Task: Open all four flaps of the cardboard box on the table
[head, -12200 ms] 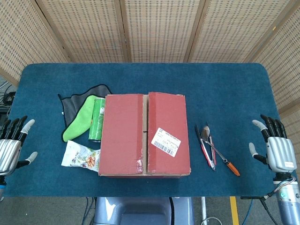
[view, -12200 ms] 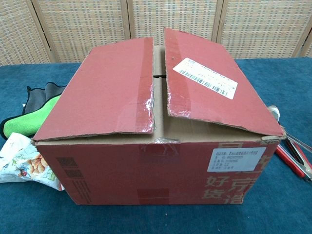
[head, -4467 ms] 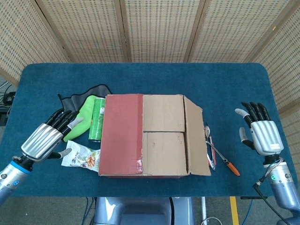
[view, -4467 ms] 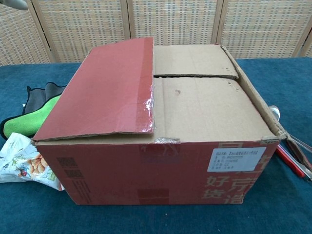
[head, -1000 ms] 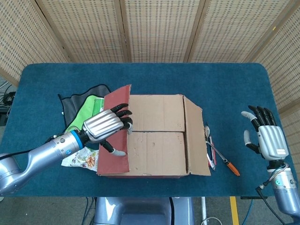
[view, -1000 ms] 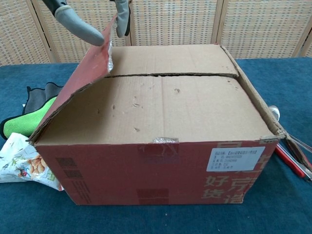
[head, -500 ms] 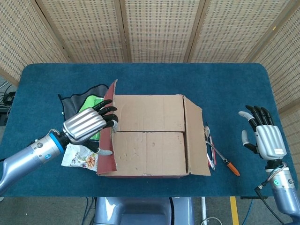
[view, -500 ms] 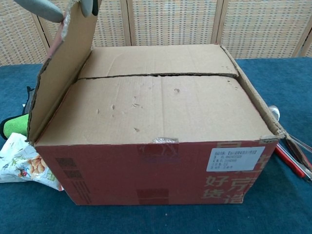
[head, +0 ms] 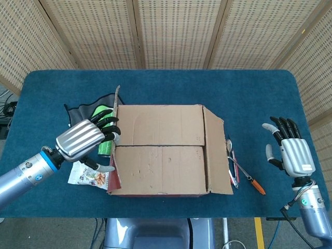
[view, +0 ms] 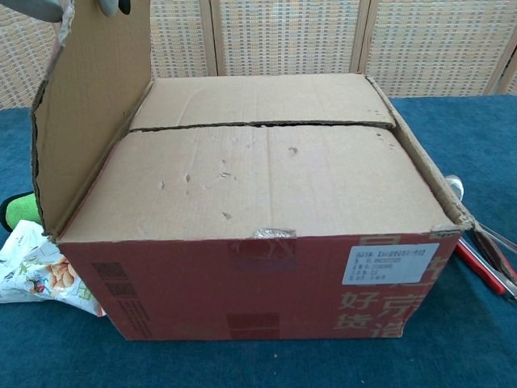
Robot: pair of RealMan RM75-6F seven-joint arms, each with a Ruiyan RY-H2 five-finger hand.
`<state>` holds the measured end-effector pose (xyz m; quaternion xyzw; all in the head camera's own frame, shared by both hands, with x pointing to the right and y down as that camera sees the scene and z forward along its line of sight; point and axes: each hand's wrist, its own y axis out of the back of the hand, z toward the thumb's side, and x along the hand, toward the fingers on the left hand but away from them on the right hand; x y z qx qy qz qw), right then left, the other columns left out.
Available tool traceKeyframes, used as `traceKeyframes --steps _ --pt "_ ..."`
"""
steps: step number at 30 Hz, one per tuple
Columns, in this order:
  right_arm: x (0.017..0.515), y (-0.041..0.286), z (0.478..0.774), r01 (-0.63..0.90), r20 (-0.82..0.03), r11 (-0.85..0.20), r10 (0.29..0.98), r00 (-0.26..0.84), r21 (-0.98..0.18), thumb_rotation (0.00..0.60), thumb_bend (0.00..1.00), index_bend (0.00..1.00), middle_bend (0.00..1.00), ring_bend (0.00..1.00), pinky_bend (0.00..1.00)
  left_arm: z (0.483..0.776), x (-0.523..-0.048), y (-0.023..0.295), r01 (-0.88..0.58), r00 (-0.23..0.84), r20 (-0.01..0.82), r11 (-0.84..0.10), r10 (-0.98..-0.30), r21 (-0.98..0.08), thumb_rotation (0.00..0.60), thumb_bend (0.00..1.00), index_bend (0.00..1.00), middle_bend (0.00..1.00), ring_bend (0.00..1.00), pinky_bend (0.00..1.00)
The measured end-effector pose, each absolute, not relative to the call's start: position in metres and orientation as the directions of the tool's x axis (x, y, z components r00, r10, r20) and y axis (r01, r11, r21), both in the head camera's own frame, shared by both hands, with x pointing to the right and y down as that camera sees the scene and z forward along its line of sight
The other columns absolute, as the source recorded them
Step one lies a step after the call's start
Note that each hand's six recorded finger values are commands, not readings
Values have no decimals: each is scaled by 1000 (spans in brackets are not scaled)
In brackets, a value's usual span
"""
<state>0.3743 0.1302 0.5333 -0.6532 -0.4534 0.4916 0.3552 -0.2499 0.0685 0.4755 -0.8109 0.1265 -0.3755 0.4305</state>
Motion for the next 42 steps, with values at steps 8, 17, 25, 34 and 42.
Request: traceKeyframes --steps 8,17,25,34,42 --pt "372 130 534 238 -324 -341 940 109 -909 600 620 190 96 0 0 476 -255 65 78 682 488 -610 -545 -789 262 0 406 313 138 0" --pt "369 128 534 235 -328 -346 938 111 -909 600 620 190 96 0 0 472 -257 61 36 688 471 -623 -552 -782 242 0 406 312 138 0" --pt "368 128 535 233 -332 -349 937 113 -908 600 620 190 96 0 0 468 -261 59 11 685 465 -630 -561 -777 236 0 406 312 139 0" --pt "368 128 536 234 -335 -352 936 110 -906 600 620 190 96 0 0 467 -276 61 17 661 493 -645 -567 -764 223 0 407 313 140 0" --pt "367 128 538 237 -338 -357 934 115 -904 600 620 190 96 0 0 464 -303 65 22 609 530 -656 -590 -755 222 0 406 312 140 0"
